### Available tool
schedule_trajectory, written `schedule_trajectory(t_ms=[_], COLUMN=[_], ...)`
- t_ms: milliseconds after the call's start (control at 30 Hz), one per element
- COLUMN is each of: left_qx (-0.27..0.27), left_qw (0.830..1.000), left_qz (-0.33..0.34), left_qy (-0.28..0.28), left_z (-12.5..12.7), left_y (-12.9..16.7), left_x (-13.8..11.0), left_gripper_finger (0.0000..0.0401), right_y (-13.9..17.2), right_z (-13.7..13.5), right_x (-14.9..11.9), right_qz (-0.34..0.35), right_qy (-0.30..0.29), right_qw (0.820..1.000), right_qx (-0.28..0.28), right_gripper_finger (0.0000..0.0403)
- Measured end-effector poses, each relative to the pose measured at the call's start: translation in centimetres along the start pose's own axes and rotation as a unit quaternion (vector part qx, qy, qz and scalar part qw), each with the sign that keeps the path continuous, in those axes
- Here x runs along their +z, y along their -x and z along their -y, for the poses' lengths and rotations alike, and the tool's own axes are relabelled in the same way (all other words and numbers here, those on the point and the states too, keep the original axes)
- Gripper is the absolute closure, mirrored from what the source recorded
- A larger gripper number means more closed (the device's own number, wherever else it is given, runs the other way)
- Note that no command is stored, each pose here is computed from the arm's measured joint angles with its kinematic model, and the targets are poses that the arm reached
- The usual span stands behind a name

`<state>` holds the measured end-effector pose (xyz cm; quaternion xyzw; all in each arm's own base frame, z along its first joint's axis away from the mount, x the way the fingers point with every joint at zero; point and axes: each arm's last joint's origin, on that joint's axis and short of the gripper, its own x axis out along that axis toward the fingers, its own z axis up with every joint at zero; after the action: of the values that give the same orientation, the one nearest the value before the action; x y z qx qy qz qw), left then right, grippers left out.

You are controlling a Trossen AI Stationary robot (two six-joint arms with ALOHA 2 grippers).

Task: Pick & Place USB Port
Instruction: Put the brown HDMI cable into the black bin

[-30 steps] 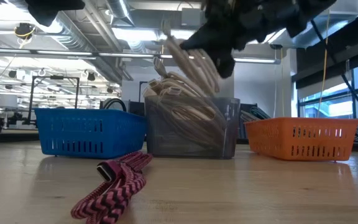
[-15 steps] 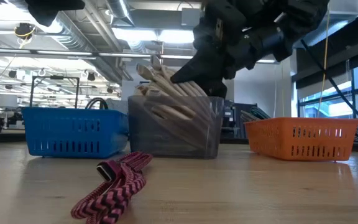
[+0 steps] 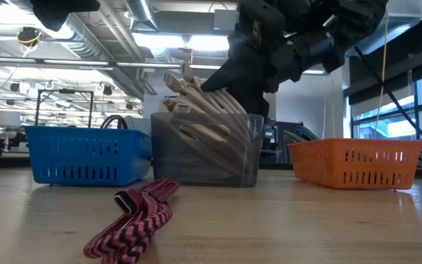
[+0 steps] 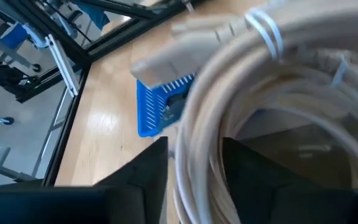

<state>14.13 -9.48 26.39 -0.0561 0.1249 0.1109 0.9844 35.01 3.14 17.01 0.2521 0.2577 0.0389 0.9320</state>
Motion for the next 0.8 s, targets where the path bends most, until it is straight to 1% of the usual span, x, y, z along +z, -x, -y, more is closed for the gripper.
schedule_trajectory(t_ms=[167, 333, 533, 633, 700, 800], left_qx=[-0.001, -0.002, -0.022, -0.021, -0.019, -0.019], left_qw=[1.0, 1.0, 1.0, 1.0, 1.0, 1.0], left_qz=[-0.001, -0.001, -0.009, -0.008, -0.007, -0.005], left_qy=[0.004, 0.005, 0.005, 0.006, 0.006, 0.009], left_z=[0.0, 0.0, 0.1, 0.1, 0.1, 0.1], left_y=[0.0, 0.0, 0.0, 0.0, 0.0, 0.0], left_x=[0.0, 0.0, 0.0, 0.0, 0.0, 0.0], left_gripper_finger=[0.0272, 0.0272, 0.0272, 0.0272, 0.0272, 0.0272], right_y=[0.7, 2.2, 4.5, 5.0, 5.0, 4.9], right_z=[-0.6, -1.4, -3.6, -4.1, -4.1, -3.9], right_x=[1.0, 1.9, 2.6, 2.7, 2.6, 2.5], right_qz=[0.021, 0.028, 0.039, 0.053, 0.058, 0.062], right_qy=[0.028, 0.032, 0.066, 0.08, 0.089, 0.091], right_qw=[0.999, 0.999, 0.997, 0.995, 0.994, 0.993], right_qx=[0.009, 0.013, 0.031, 0.007, -0.02, -0.041], right_gripper_finger=[0.023, 0.023, 0.0233, 0.0234, 0.0234, 0.0234])
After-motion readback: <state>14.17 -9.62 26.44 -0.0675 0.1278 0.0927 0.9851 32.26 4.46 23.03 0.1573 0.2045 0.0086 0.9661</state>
